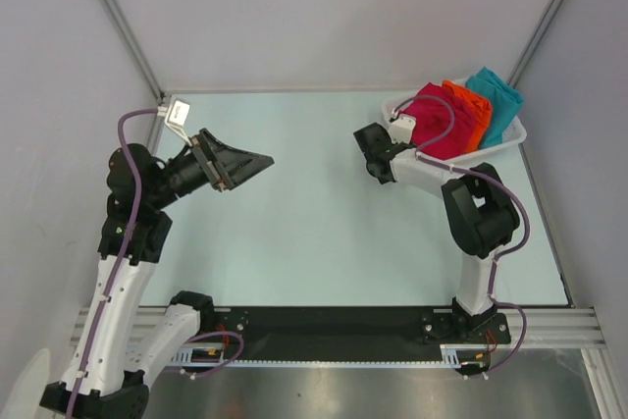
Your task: Fold and stack the t-shirts
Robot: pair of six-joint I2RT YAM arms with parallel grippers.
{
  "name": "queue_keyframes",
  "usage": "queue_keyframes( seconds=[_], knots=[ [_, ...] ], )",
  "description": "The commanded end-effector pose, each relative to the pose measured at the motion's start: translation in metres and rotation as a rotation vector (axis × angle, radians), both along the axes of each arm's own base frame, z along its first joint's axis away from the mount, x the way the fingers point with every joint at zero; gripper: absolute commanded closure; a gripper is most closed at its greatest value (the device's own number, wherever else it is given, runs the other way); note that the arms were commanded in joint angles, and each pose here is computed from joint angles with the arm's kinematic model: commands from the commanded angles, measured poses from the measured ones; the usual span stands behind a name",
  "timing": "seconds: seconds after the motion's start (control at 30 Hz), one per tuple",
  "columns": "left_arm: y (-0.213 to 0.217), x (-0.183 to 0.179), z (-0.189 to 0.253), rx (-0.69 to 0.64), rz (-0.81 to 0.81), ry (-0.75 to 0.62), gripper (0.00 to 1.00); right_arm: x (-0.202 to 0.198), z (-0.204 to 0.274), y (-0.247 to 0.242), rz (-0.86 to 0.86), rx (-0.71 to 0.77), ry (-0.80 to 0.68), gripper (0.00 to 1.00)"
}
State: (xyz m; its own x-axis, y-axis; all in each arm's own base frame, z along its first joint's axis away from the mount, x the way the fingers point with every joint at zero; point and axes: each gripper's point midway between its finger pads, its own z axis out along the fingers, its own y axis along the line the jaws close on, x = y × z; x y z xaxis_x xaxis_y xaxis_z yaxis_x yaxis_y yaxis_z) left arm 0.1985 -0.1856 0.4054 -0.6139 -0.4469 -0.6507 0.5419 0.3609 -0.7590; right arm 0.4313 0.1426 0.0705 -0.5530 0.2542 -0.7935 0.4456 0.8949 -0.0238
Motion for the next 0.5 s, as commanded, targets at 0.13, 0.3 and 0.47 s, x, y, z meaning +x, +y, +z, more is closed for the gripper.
queue_keyframes(
  seconds=[0.13,0.3,0.47],
  knots=[
    [-0.002,0.008,-0.018,0.044,-0.022,-0.03,0.0,0.005,-0.011,-0.042,-0.128,0.011,0.021,0.34],
    [-0.002,0.013,-0.027,0.051,-0.021,-0.011,0.0,-0.011,-0.013,-0.057,-0.175,0.028,0.018,0.34],
    [-0.003,0.014,-0.03,0.052,-0.026,-0.007,0.0,-0.028,-0.014,-0.067,-0.188,0.001,0.043,0.34]
  ],
)
